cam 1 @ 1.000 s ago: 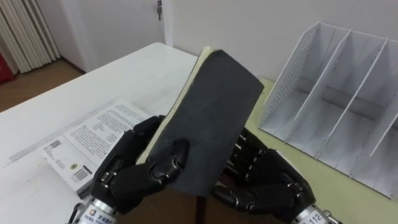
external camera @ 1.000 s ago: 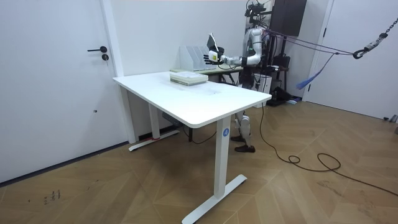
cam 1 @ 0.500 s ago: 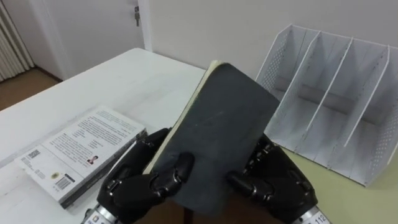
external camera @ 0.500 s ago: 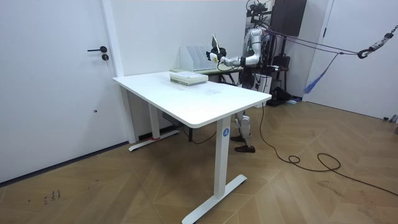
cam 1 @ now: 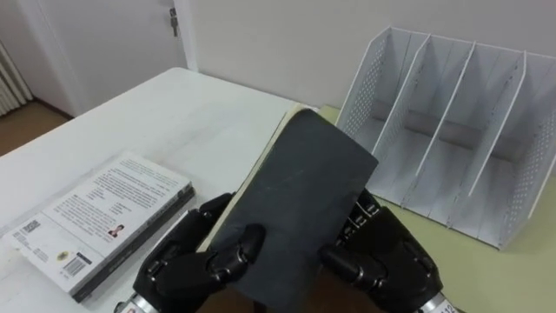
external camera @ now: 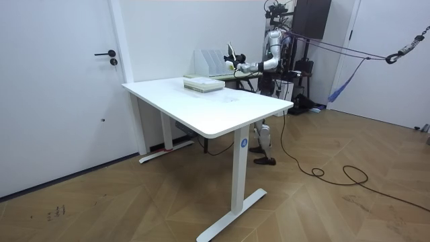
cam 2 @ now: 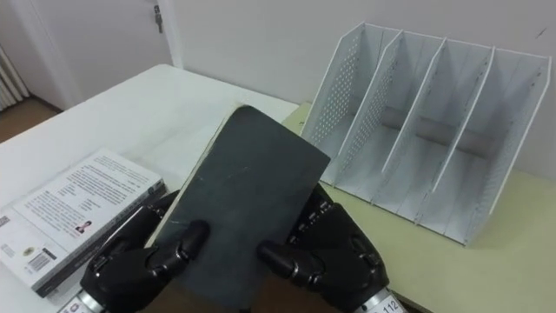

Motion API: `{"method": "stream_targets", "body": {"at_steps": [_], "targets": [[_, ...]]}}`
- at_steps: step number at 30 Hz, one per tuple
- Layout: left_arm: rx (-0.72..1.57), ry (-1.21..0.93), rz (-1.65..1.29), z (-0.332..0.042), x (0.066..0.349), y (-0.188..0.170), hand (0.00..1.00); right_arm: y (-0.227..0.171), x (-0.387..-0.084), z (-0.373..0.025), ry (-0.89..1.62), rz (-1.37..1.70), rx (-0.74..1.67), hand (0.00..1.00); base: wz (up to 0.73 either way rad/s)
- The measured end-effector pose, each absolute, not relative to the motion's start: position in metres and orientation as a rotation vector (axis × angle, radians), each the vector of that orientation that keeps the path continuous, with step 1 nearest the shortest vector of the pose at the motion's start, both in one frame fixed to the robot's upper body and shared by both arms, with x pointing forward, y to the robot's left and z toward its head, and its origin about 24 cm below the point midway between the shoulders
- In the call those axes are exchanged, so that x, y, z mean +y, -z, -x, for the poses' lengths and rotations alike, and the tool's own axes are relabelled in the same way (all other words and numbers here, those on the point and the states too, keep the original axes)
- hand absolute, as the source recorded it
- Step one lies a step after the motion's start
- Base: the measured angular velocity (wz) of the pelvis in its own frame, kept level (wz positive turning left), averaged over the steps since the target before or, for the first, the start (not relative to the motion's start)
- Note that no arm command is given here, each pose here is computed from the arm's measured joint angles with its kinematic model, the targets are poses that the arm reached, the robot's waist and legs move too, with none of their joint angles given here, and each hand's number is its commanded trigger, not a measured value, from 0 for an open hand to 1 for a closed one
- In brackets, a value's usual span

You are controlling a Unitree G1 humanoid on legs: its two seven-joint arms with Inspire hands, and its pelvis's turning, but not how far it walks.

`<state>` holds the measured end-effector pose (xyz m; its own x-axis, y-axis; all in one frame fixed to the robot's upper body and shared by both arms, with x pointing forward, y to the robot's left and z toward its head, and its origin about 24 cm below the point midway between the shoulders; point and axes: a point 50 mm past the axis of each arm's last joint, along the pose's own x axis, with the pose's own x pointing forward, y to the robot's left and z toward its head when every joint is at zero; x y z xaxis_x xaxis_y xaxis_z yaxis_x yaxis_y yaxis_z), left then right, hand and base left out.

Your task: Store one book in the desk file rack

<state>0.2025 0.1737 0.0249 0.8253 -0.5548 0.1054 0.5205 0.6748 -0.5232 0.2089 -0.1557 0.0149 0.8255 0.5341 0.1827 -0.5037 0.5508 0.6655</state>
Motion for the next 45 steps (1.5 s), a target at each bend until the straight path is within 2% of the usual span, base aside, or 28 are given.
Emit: {"method": "stream_targets", "body": {"at_steps": [22, 23, 24, 25, 26, 45], "targets": [[0.138, 0.628, 0.526, -0.199, 0.189, -0.015, 1.0, -0.014, -0.163, -0.207, -0.628, -0.753, 0.089, 0.0, -0.01], [0.141, 0.632, 0.52, -0.199, 0.19, -0.015, 1.0, -0.014, -0.163, -0.207, -0.631, -0.752, 0.089, 0.05, 0.0], [0.144, 0.636, 0.516, -0.199, 0.19, -0.015, 1.0, -0.014, -0.163, -0.207, -0.633, -0.752, 0.088, 0.56, 0.0], [0.148, 0.64, 0.51, -0.199, 0.192, -0.015, 1.0, -0.014, -0.163, -0.207, -0.636, -0.751, 0.089, 0.95, 0.0], [0.149, 0.64, 0.508, -0.199, 0.192, -0.016, 1.0, -0.013, -0.164, -0.206, -0.636, -0.748, 0.092, 1.0, 0.0], [0.175, 0.709, 0.446, -0.196, 0.2, -0.018, 1.0, -0.014, -0.167, -0.207, -0.658, -0.684, 0.116, 1.0, 0.0]]}}
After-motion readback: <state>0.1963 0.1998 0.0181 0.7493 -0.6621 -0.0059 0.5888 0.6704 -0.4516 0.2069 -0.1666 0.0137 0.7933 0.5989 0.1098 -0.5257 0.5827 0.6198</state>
